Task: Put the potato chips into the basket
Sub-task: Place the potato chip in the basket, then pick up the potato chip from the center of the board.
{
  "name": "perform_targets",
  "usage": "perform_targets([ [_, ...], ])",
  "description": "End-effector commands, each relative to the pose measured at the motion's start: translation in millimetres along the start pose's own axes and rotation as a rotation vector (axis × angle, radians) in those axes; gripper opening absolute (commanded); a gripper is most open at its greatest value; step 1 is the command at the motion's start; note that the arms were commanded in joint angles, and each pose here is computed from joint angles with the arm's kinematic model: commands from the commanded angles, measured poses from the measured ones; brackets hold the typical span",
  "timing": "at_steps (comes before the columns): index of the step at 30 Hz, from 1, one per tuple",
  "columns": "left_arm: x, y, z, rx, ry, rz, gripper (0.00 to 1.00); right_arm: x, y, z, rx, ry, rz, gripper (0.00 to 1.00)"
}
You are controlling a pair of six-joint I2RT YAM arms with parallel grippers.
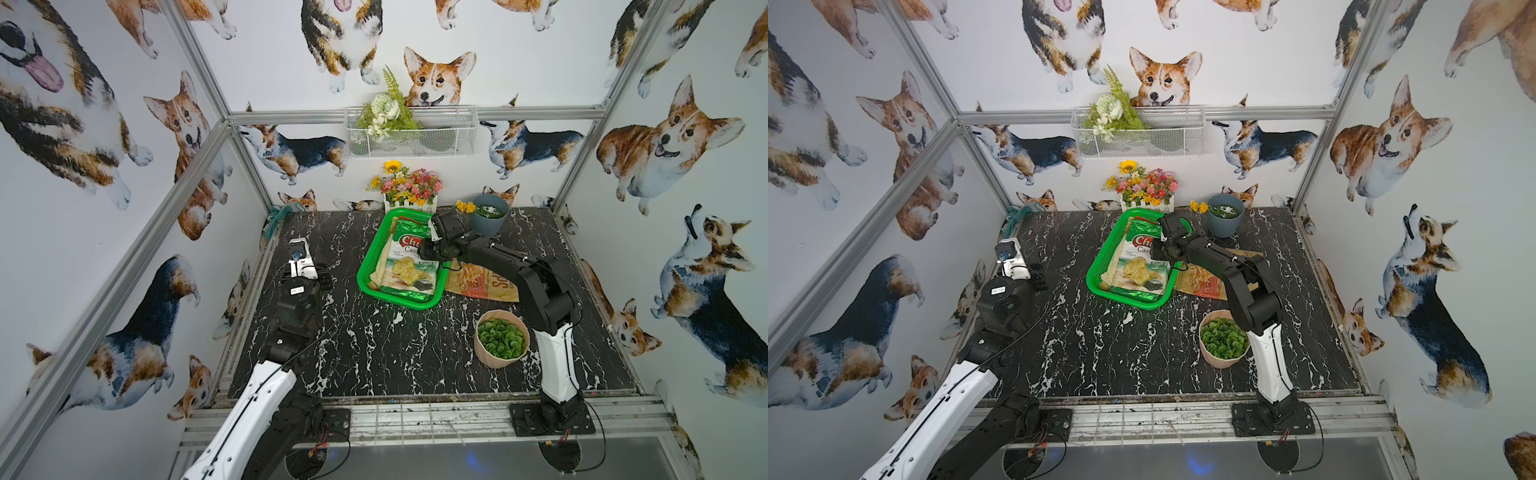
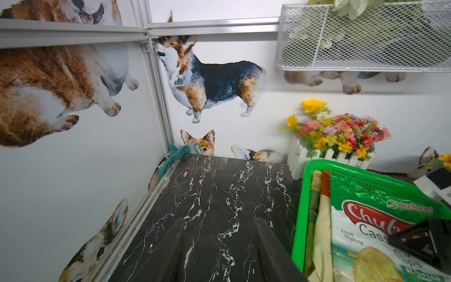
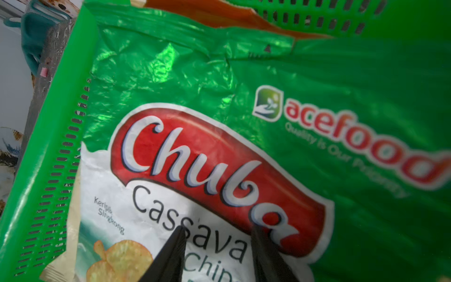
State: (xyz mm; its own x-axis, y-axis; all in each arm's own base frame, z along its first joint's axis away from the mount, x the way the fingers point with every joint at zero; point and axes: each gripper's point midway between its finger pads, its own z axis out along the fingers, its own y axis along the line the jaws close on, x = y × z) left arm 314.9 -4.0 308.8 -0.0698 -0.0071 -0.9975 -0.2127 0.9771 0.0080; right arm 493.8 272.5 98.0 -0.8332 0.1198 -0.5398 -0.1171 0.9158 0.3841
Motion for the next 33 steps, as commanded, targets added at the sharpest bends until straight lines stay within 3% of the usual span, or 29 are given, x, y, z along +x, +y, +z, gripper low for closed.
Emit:
perform_targets([
  [1, -0.8, -0.2, 1.2, 0.001, -0.004, -0.023, 0.49, 5.9, 0.2, -9.8, -0.002, 0.034, 0.021, 0.48],
  [9, 7.5, -21.5, 11.3, 0.092, 0.058, -0.028, 0.49, -56.5, 49.0, -63.9, -0.112, -0.113, -0.005, 0.48],
  [12, 22.3, -33.0, 16.9, 0.137, 0.136, 0.006, 0.49, -69.0, 47.4, -87.2, -0.100, -0.174, -0.009, 0.48],
  [13, 8.4, -38.4, 17.7, 0.161, 0.126, 0.000, 0.49, -71.7, 42.3, -95.2, -0.089, -0.191, -0.002, 0.48],
  [15, 12.0, -47.9, 19.9, 0.205, 0.160, 0.009, 0.49, -74.3, 29.0, -110.2, -0.073, -0.220, 0.019, 0.49],
  [25, 40.3, -131.0, 27.8, 0.512, 0.356, 0.088, 0.52, -57.3, -123.7, -188.3, 0.050, -0.361, 0.347, 0.59],
  [33, 61.3, -210.4, 18.3, 0.669, 0.407, 0.229, 0.53, -4.3, -273.6, -186.7, 0.198, -0.277, 0.649, 0.61],
])
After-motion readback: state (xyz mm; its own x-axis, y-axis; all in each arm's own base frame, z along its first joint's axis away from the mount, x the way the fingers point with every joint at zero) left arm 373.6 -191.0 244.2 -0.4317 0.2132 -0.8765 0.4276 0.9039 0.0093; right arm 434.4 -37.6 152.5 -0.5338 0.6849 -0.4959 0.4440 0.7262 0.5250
